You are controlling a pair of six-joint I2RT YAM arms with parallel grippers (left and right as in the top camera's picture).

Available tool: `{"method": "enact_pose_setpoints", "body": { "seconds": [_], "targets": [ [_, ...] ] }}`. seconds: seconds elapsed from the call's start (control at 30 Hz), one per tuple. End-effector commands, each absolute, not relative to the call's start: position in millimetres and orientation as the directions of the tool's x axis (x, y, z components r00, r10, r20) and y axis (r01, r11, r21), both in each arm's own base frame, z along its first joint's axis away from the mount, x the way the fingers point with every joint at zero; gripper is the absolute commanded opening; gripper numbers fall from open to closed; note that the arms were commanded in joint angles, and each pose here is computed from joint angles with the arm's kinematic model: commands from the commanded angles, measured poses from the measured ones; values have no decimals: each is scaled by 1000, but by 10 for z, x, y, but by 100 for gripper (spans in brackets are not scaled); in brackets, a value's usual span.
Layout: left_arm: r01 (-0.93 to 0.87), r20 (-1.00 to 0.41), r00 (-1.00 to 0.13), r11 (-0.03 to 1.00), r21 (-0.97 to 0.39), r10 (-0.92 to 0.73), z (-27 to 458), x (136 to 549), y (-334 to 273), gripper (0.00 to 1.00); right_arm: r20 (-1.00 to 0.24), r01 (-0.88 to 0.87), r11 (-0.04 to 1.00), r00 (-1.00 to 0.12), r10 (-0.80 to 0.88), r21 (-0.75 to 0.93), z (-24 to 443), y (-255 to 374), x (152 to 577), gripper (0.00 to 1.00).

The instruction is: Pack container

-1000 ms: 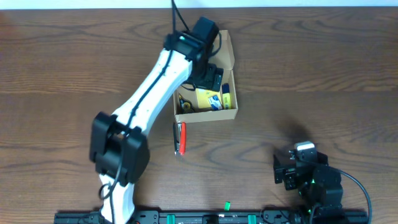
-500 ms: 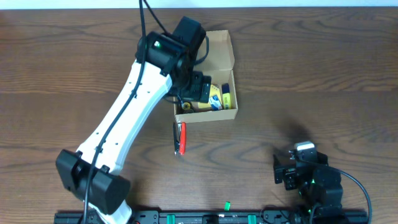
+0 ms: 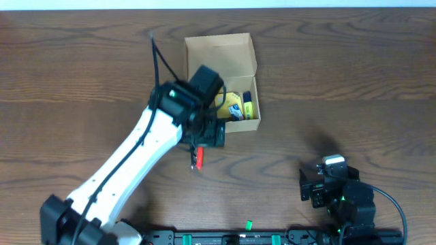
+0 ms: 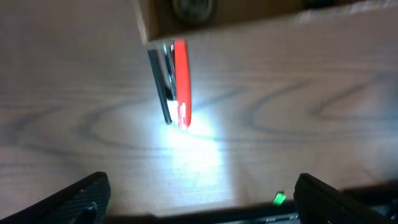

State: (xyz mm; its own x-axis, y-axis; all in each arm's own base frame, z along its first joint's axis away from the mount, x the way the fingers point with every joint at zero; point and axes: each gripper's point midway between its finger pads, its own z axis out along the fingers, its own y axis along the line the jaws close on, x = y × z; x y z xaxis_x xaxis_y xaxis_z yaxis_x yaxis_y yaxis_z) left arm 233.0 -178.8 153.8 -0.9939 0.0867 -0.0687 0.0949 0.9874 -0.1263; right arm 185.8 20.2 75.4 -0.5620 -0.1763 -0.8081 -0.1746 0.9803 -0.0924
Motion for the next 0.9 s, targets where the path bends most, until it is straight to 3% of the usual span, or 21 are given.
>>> {"method": "enact_pose_setpoints", "body": {
  "seconds": [0.0,0.43,0.87],
  "targets": [
    [70,-41,-997,992,-108,66,1437,2151,-1740,95,-802,-179,979,-568,-185,-99,708,197,1850,99],
    [101,-24,-995,990,-98,99,1067,1888,-1846,95,-802,-179,979,-568,-185,-99,708,197,1850,99],
    [-242,-89,-965,969,-45,-245,1054,2034,-1719,95,-802,-179,979,-568,-185,-99,708,197,1850,99]
  ]
}}
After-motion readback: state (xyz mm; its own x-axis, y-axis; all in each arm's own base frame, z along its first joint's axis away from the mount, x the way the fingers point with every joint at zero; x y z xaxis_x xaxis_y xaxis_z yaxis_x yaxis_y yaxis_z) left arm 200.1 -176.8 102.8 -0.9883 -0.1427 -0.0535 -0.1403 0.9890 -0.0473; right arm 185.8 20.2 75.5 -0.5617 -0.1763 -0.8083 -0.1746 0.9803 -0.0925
